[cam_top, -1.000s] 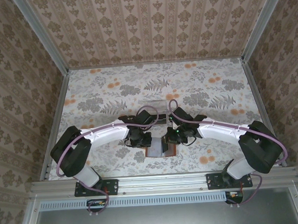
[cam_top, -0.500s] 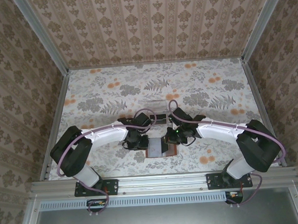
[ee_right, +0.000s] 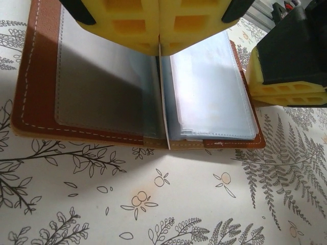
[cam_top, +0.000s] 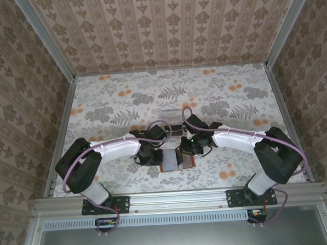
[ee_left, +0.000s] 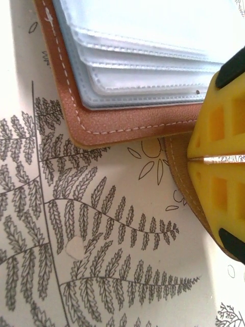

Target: Take the credit cards out of the card holder

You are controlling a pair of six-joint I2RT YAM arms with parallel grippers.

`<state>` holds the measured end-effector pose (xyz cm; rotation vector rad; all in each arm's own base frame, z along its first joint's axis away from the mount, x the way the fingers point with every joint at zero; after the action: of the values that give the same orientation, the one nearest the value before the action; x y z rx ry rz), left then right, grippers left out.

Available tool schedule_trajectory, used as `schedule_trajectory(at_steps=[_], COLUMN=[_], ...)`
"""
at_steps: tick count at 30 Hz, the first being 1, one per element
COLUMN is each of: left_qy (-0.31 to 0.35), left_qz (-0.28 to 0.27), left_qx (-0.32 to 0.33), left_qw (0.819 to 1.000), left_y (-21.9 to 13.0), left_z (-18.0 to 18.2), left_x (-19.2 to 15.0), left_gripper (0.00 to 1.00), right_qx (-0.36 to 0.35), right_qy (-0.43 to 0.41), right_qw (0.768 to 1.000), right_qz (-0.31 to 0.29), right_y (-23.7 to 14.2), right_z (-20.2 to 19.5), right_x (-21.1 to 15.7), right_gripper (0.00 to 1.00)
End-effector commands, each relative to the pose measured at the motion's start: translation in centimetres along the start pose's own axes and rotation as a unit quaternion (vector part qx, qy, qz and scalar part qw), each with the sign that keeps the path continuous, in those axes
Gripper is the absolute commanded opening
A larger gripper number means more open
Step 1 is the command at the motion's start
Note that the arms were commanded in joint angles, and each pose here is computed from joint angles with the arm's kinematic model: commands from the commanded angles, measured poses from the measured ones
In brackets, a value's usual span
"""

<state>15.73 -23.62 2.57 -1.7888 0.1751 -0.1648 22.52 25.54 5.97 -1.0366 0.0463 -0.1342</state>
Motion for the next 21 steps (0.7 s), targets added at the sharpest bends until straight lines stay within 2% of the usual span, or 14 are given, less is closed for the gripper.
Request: schedule_trajectory(at_steps=[1, 8, 12, 17, 20, 21], left_qy=[-0.007, -0.023, -0.027, -0.035, -0.039, -0.041], left_qz=[-0.002, -0.051, -0.068, -0.075, -0.078, -0.079], left_qx=[0.004, -0.008, -0.027, -0.044, -0.046, -0.047], left_qw=[1.000, 0.998, 0.997, 0.996, 0.995, 0.995], left_y=[0.1, -2.2, -3.1, -3.1, -3.0, -3.0], left_z=[0.2, 0.4, 0.0, -0.2, -0.1, 0.0], left_x=[-0.5, 1.3, 1.9, 2.2, 2.2, 2.2], left_gripper=[0.11, 0.11, 0.12, 0.12, 0.11, 0.12], right_qx=[-0.025, -0.052, -0.060, -0.066, -0.059, -0.048], right_qy=[-0.009, -0.040, -0.097, -0.222, -0.299, -0.345], right_qw=[1.000, 0.998, 0.993, 0.973, 0.952, 0.937], right_qz=[0.002, -0.010, -0.012, -0.019, -0.008, 0.006], right_y=[-0.5, -2.5, -3.9, -6.0, -6.5, -6.5], right_z=[-0.5, -0.8, -0.3, 0.7, 1.3, 1.6], right_x=[0.2, 0.5, 0.9, 1.7, 2.0, 1.6], right_gripper=[0.06, 0.06, 0.06, 0.06, 0.07, 0.07])
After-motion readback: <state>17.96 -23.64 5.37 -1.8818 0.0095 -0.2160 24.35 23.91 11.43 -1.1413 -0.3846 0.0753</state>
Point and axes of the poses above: each hand's point on the last joint's axis, 136 mm out from that joint toward the fingers, its own y axis out along the fingers, its own z axis along the line the jaws close on, x = y × z, the point moved 1 cm from there along -y, back along the fingers, and after that the axes turned 4 degrees about y, right-handed, at the moved point
